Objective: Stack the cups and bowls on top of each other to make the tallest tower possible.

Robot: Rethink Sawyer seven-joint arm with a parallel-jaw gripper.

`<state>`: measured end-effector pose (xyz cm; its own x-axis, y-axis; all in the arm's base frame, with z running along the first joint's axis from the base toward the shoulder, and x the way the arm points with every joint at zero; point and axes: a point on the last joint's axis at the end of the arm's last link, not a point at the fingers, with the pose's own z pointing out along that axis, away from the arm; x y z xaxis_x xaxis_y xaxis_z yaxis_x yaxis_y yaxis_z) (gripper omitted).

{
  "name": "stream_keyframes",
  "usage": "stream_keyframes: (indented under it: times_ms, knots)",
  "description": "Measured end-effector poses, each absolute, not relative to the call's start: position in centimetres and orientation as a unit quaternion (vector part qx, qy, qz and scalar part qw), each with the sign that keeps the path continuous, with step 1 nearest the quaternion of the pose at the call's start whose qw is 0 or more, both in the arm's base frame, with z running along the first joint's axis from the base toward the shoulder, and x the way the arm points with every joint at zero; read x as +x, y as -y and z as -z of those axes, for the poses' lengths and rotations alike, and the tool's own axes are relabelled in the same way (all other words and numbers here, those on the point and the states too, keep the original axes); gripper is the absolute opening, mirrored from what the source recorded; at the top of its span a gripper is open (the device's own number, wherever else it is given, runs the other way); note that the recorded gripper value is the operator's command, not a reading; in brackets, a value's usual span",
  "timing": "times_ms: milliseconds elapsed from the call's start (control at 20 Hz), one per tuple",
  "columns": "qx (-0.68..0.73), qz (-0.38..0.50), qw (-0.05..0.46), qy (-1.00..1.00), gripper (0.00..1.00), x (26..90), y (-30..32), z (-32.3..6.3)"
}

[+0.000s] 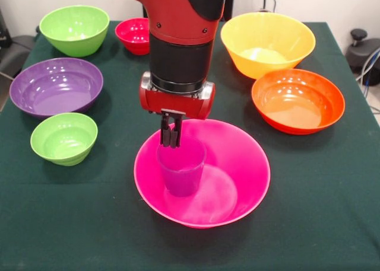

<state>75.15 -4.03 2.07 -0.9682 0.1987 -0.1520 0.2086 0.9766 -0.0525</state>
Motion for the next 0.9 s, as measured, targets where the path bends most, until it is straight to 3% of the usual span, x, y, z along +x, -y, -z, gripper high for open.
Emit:
stream_keyframes:
  times_ms: [900]
  knots:
    - [0.099,0.026,0.037,-0.994,0.0,72.9,2.9,2.7]
